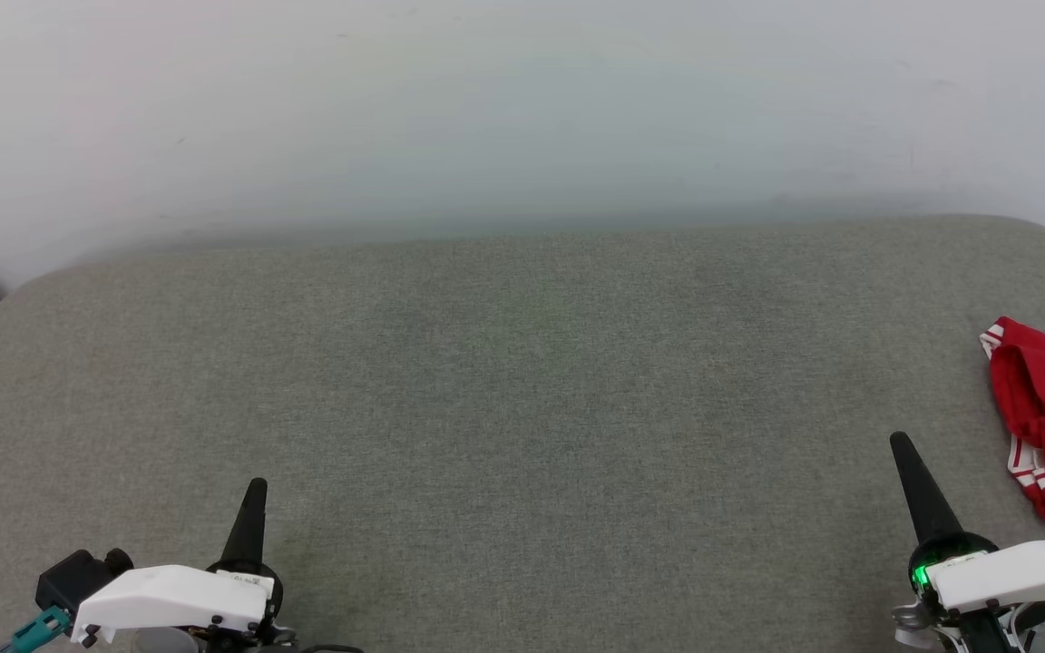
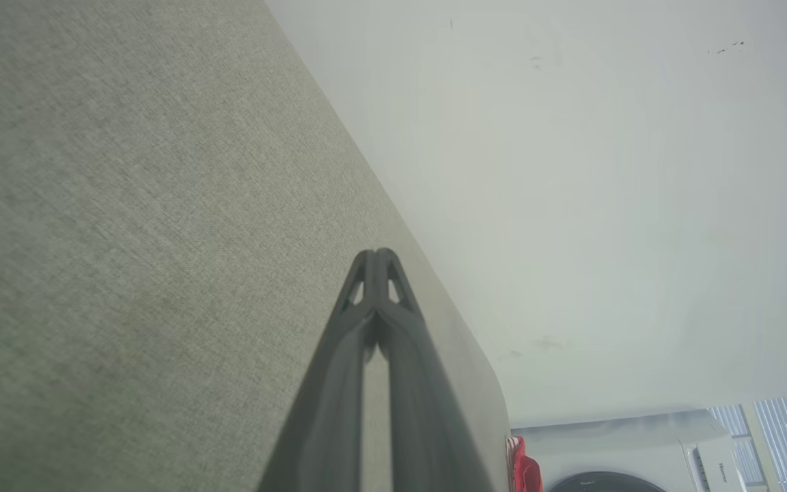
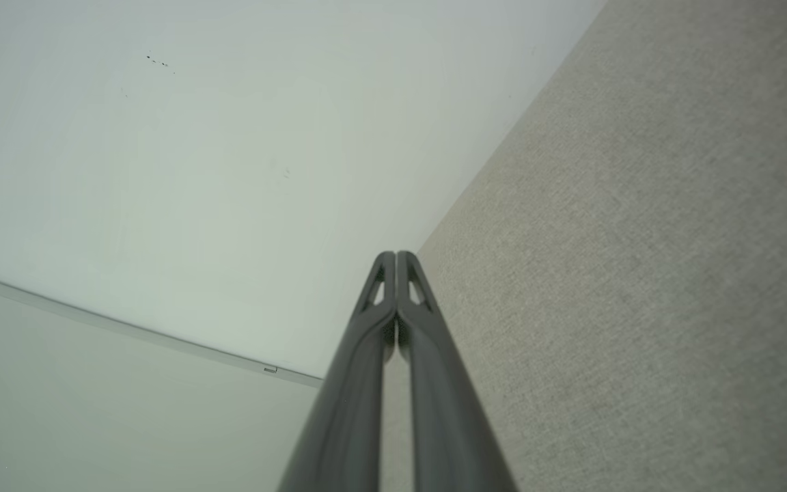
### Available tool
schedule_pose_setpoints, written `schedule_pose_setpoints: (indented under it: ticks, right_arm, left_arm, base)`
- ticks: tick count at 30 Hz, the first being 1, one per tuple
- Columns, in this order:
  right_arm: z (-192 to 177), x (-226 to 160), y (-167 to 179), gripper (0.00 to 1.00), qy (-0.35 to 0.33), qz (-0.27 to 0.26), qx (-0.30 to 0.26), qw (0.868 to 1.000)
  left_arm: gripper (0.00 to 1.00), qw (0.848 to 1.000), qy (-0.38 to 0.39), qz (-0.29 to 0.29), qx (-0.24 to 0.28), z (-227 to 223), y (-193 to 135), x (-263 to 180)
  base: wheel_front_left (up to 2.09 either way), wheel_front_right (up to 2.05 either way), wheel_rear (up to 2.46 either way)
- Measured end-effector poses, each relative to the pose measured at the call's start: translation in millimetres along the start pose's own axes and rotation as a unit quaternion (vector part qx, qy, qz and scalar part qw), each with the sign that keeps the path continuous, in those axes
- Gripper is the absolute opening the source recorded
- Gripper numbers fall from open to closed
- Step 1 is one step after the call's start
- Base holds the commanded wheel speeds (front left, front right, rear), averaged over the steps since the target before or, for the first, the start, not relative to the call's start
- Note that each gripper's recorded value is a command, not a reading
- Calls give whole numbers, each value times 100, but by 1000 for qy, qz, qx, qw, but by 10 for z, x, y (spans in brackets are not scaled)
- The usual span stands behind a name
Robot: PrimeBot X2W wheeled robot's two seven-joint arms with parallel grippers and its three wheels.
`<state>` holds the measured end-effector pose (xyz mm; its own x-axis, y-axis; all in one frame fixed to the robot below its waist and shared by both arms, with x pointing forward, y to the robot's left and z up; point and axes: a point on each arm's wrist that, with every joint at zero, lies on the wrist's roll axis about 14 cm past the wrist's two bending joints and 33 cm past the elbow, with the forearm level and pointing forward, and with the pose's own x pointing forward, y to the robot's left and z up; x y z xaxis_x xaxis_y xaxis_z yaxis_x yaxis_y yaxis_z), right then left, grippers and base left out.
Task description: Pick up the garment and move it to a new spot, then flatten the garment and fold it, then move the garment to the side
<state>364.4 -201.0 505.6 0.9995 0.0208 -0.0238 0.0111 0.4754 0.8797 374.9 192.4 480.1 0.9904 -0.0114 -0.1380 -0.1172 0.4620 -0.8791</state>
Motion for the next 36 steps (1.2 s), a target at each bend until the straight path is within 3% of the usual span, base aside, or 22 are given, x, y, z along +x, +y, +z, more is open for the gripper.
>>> schedule_pose_setpoints:
  ticks: [36]
  right_arm:
    - [8,154,3,0,-9,3,163,987]
  left_arm:
    - [0,987,-10,-35,-159,106,-119,65]
  base:
    - [0,0,0]
